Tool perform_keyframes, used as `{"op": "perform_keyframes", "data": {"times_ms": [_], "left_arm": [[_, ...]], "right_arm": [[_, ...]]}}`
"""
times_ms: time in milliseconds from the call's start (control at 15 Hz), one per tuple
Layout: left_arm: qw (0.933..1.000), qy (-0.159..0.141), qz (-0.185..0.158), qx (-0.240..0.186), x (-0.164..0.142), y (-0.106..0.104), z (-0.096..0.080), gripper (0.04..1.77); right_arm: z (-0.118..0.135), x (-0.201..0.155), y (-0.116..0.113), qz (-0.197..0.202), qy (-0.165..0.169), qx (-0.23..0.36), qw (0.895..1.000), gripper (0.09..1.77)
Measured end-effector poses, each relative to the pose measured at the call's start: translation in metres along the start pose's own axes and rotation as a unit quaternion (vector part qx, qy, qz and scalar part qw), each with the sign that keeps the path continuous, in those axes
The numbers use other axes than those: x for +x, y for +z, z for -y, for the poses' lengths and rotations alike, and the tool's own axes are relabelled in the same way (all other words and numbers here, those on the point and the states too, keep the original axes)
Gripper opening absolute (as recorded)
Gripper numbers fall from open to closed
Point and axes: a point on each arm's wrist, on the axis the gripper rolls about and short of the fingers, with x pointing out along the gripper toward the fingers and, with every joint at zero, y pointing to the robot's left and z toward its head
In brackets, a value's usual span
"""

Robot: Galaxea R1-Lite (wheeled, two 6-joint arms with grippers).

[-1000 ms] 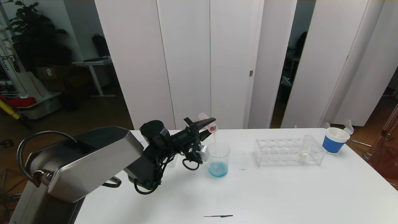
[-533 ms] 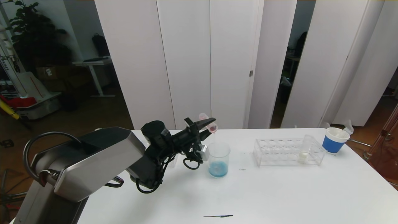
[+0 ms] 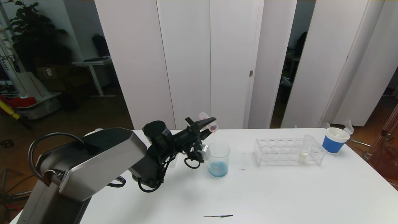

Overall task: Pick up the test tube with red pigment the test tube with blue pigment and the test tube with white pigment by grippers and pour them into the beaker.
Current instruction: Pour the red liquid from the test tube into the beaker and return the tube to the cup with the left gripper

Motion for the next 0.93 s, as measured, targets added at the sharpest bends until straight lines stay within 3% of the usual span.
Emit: {"op": "perform_keyframes", "data": {"times_ms": [933], "left_arm": [[0.9999, 0.006, -0.001, 0.014, 0.0013, 0.0009, -0.0059, 0.6]], "right_arm": [[0.0, 0.0, 0.0, 0.0, 0.0, 0.0, 1.0, 1.75]]}}
